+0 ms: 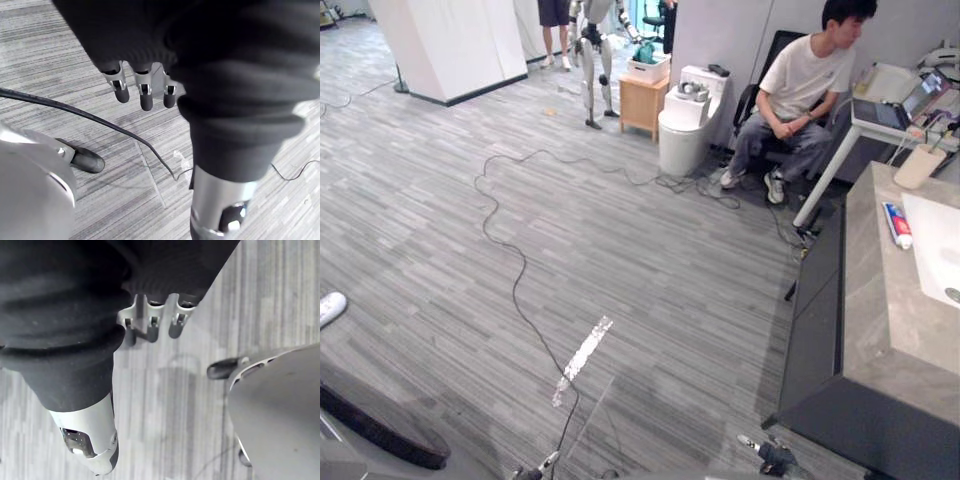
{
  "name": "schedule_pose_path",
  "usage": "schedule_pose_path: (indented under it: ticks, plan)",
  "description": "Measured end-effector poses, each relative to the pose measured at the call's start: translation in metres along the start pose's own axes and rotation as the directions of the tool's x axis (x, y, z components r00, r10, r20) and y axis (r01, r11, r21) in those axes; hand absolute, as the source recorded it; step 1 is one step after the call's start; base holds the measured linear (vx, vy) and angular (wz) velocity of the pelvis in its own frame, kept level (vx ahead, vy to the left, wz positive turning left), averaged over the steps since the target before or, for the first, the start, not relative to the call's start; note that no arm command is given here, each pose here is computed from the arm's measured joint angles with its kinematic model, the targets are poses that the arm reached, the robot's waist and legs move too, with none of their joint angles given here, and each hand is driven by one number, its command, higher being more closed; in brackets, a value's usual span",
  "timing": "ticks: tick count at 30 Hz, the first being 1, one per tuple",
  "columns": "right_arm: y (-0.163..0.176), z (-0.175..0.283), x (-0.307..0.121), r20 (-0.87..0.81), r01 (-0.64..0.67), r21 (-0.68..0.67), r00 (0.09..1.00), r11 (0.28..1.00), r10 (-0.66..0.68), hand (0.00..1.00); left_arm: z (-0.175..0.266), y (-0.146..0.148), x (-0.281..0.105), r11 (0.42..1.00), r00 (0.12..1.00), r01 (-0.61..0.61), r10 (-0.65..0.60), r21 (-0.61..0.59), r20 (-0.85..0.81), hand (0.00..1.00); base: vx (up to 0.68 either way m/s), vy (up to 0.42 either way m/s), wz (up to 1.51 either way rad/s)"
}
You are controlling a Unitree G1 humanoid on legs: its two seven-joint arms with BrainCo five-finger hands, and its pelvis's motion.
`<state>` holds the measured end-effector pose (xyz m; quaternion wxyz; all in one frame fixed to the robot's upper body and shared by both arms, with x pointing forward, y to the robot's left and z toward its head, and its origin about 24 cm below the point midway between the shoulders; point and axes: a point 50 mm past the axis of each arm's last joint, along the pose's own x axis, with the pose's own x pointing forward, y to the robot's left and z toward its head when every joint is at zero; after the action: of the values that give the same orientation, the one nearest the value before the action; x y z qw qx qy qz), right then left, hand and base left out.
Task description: Organize washtable
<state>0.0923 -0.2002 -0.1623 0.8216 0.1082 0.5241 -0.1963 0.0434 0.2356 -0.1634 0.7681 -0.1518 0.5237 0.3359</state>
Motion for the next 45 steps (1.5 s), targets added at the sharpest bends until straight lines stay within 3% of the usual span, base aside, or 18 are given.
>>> schedule_pose_path:
  ticks: [11,18,23,28,35,40,45]
  plan:
    - [-0.003,-0.011,-0.003,-0.013,0.023,0.062,1.000,0.998,-0.023,0.00,0.018,0.024,0.003,0.997,0.997,-0.069,0.068,0.036,0.045,0.00,0.17,0.058,0.23]
    - [-0.004,-0.014,-0.003,-0.024,0.044,0.110,0.999,0.993,-0.042,0.00,0.045,0.003,0.005,0.997,0.992,-0.020,0.010,0.080,0.128,0.00,0.44,-0.028,0.17]
    - [-0.014,-0.025,-0.006,-0.058,0.081,0.143,0.996,0.986,-0.073,0.00,0.024,0.026,0.001,0.995,0.994,-0.070,0.075,-0.066,0.081,0.00,0.73,-0.311,-0.16]
    - [0.011,0.014,0.001,0.056,-0.008,0.071,0.998,0.997,0.004,0.00,0.008,-0.017,-0.002,0.996,0.998,0.046,-0.043,-0.082,0.040,0.00,0.69,-0.169,-1.13]
    - [0.021,0.036,0.000,0.151,-0.029,0.091,0.988,0.995,0.015,0.00,0.002,-0.024,-0.006,0.985,0.997,0.057,-0.048,-0.164,0.059,0.00,0.41,0.222,-0.70]
    - [0.045,0.018,-0.005,0.114,-0.088,0.088,0.990,0.992,0.077,0.00,-0.037,0.005,-0.014,0.951,0.997,-0.076,0.064,-0.298,-0.050,0.00,0.32,0.405,-1.26]
    - [0.048,0.023,-0.007,0.151,-0.108,0.087,0.984,0.990,0.094,0.00,-0.032,0.008,-0.012,0.958,0.997,-0.078,0.072,-0.274,-0.033,0.00,0.23,0.270,-1.78]
